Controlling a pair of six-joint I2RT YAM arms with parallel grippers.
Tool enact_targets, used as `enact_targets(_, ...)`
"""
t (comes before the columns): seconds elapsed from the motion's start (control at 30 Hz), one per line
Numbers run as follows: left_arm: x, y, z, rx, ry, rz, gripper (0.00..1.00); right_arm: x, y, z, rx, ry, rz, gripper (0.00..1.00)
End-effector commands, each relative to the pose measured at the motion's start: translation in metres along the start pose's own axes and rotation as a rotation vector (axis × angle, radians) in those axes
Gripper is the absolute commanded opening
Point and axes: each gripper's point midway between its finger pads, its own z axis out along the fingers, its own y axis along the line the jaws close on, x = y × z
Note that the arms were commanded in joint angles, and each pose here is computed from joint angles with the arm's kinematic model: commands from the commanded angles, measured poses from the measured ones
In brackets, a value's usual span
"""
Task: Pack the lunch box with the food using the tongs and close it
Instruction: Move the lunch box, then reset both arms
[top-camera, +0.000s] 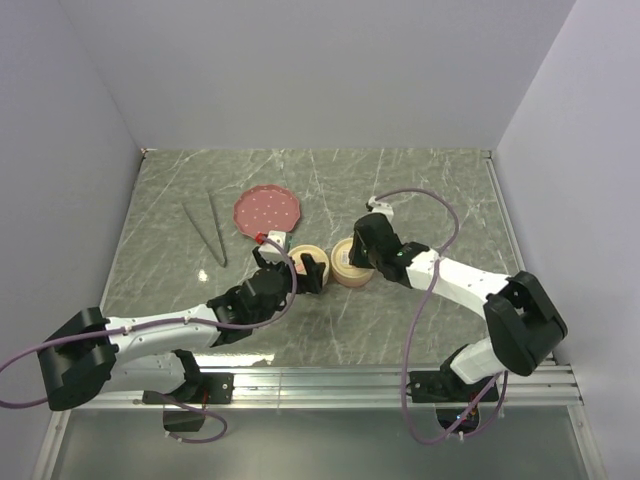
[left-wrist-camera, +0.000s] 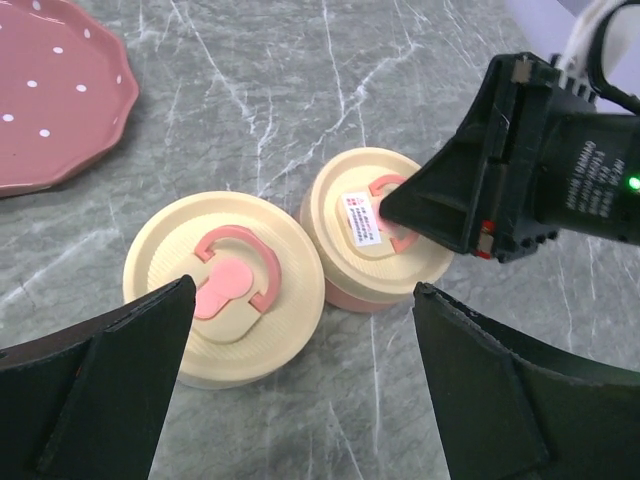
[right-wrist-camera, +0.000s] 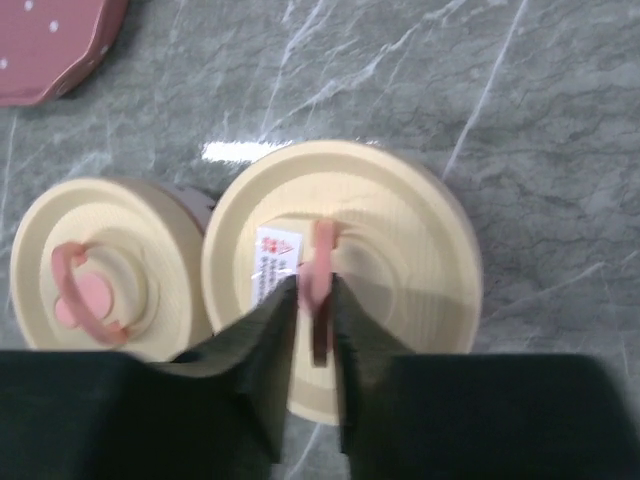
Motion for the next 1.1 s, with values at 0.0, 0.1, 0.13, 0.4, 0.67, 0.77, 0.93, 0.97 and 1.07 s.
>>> enact_targets(0.0, -0.011, 0.000, -0.002, 0.007, -0.030, -0.039, 0.97, 0.038, -0.028, -0.019, 0.089, 0.109, -0.057, 0.32)
enact_targets(0.1, -0.013, 0.004, -0.001, 0.002, -0.035, -0.046, 0.98, 0.023, -0.028, -0.028, 0.088, 0.048, -0.056, 0.44)
enact_targets(0.13, -0.014, 0.006, -0.001, 0.000, -0.037, -0.048, 0.98, 0.015, -0.027, -0.035, 0.080, 0.014, -0.048, 0.46)
enact_targets(0.4, -0.026, 0.024, 0.004, -0.022, -0.057, -0.068, 0.99, -0.033, -0.026, -0.070, 0.063, -0.186, -0.028, 0.63)
enact_targets(0.67, -0.061, 0.083, 0.010, -0.162, -0.127, -0.089, 0.99, -0.072, -0.045, -0.084, 0.118, -0.347, -0.005, 0.67)
enact_targets(0.77, -0.079, 0.120, 0.012, -0.257, -0.155, -0.095, 1.00, -0.086, -0.073, -0.075, 0.175, -0.390, 0.043, 0.67)
enact_targets(0.93, -0.111, 0.197, 0.005, -0.398, -0.216, -0.159, 1.00, -0.125, -0.113, -0.075, 0.151, -0.561, 0.142, 0.67)
enact_targets(0.97, -0.113, 0.205, 0.006, -0.406, -0.219, -0.185, 1.00, -0.124, -0.116, -0.073, 0.133, -0.565, 0.143, 0.67)
enact_targets(1.07, -0.118, 0.236, 0.004, -0.488, -0.228, -0.208, 1.00, -0.142, -0.131, -0.084, 0.146, -0.637, 0.148, 0.67)
